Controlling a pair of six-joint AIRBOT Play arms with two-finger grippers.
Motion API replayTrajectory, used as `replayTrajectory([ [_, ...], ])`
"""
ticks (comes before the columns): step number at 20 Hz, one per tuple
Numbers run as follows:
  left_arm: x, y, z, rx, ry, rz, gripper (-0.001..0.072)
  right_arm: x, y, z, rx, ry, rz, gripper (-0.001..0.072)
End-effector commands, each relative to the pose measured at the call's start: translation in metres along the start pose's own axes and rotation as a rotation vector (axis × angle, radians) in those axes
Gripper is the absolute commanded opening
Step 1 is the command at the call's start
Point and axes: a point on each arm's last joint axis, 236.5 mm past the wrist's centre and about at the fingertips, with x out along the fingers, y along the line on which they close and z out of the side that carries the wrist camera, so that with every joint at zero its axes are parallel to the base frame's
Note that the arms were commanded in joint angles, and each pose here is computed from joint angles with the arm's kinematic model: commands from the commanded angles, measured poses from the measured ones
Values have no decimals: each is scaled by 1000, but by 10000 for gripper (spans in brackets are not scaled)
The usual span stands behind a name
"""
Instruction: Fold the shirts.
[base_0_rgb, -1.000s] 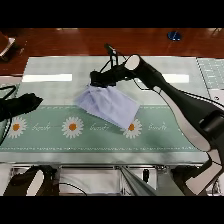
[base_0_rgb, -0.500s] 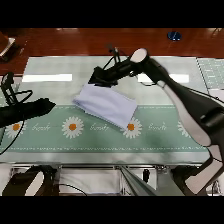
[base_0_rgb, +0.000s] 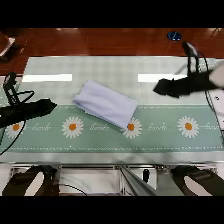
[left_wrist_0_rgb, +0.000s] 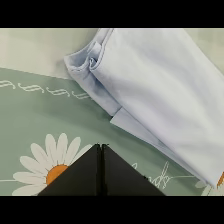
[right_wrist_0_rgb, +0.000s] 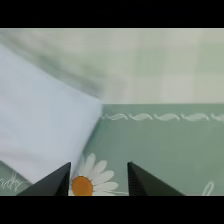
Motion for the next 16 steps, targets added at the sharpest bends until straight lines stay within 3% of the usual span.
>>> replayTrajectory([
  [1,0,0,0,0,0,0,22,37,-59,-66,392,-98,8,412],
  [5,0,0,0,-1,-1,0,22,93,-28,-113,399,117,133,407],
  [9,1,-3,-1,0,3,-8,22,126,9,-114,410,277,270,407],
  [16,1,-3,1,3,-6,-9,22,162,45,-113,328,430,314,407],
])
